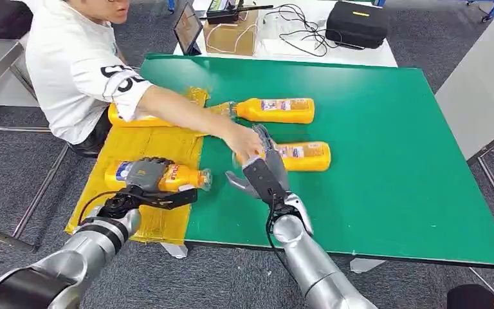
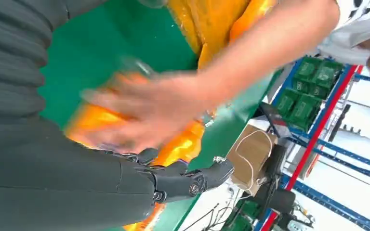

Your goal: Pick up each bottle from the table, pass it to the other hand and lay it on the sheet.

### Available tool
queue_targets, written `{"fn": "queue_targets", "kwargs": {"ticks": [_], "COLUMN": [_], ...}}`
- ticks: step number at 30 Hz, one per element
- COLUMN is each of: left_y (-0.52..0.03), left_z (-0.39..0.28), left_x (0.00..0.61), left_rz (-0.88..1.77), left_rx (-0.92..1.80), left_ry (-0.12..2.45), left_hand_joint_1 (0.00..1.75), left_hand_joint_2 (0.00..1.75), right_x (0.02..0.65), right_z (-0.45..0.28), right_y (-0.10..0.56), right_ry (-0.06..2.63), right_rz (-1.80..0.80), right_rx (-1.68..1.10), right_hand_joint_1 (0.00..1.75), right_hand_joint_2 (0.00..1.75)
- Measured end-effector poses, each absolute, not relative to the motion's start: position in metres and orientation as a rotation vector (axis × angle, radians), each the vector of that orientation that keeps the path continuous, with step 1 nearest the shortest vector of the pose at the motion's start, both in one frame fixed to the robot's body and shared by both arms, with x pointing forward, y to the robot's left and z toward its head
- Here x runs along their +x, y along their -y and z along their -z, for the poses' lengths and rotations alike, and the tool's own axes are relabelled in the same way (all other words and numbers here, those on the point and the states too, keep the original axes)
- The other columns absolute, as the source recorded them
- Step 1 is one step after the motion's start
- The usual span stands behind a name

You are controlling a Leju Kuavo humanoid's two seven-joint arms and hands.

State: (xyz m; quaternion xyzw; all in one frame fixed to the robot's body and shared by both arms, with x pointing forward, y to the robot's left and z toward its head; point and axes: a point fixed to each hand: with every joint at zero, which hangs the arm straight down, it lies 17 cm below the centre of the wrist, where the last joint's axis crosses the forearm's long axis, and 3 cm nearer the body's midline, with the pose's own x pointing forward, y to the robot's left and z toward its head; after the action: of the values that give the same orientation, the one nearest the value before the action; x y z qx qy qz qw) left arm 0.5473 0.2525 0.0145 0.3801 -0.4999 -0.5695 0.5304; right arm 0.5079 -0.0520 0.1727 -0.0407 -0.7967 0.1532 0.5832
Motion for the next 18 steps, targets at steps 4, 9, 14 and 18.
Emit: {"fn": "queue_targets", "kwargs": {"ticks": [4, 9, 14, 18], "left_y": [-0.252, -0.249, -0.245, -0.24], "left_z": [-0.006, 0.005, 0.006, 0.002], "left_x": [0.547, 0.539, 0.532, 0.526], "left_rz": [1.435, 1.468, 1.45, 1.391], "left_rx": [0.808, 0.672, 0.553, 0.439], "left_ry": [1.138, 1.107, 1.154, 1.245], "left_hand_joint_1": [0.0, 0.0, 0.0, 0.0], "left_hand_joint_2": [1.75, 1.75, 1.75, 1.75], "right_x": [0.509, 0.511, 0.513, 0.513], "right_z": [-0.175, -0.18, -0.183, -0.182], "right_y": [0.05, 0.048, 0.048, 0.047], "right_ry": [1.863, 1.869, 1.877, 1.876], "right_rz": [-0.366, -0.373, -0.37, -0.372], "right_rx": [-0.083, -0.07, -0.063, -0.052], "right_hand_joint_1": [0.0, 0.0, 0.0, 0.0], "right_hand_joint_2": [1.75, 1.75, 1.75, 1.75]}}
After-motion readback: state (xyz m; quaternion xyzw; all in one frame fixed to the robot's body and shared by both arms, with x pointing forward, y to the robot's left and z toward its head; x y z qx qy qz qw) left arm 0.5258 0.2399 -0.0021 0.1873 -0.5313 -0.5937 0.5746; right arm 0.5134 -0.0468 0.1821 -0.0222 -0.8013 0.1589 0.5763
